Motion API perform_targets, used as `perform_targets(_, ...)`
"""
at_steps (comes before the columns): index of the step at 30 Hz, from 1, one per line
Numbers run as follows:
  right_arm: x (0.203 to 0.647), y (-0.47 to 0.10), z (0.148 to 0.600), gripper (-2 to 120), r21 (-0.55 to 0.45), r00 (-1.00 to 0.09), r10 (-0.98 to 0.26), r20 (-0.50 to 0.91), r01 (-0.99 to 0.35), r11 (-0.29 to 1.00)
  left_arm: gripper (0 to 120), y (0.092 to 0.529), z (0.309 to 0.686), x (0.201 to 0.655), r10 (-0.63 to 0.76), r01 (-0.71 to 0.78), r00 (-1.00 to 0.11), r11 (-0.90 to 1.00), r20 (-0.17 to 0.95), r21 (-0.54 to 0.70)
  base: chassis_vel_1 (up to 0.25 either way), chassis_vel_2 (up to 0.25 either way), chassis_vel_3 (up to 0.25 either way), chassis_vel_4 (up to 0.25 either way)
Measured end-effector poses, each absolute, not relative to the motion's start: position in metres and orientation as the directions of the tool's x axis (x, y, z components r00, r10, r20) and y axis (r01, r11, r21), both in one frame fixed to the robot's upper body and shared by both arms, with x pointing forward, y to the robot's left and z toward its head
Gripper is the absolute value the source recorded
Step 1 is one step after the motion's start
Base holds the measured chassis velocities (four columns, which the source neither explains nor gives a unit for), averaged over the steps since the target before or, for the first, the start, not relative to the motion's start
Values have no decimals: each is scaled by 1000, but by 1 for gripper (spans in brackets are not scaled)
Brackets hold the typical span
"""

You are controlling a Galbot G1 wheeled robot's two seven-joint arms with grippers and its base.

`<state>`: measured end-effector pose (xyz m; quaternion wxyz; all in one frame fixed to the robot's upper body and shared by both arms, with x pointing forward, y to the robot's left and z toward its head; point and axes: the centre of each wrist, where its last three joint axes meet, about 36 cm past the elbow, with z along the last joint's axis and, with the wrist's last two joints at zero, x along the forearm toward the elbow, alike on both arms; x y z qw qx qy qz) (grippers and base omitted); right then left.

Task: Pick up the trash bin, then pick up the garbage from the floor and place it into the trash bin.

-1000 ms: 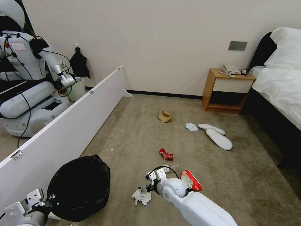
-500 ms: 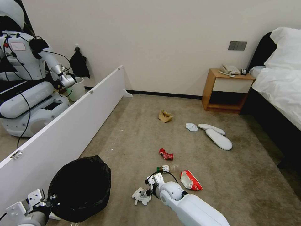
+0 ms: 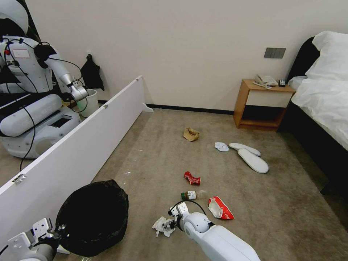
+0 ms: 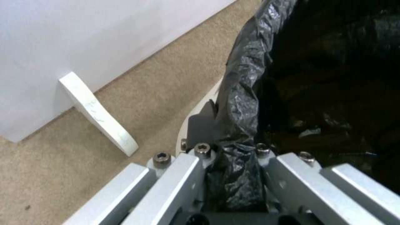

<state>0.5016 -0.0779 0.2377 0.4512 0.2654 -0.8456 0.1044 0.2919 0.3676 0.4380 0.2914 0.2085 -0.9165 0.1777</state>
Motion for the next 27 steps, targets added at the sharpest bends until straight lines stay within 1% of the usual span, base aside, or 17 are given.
perform_targets(27,500,-67,212,100,67,-451,-373,811,-562,825,2,364,433,295,-268,-478,-740,855,617,-202,0,0,0,0)
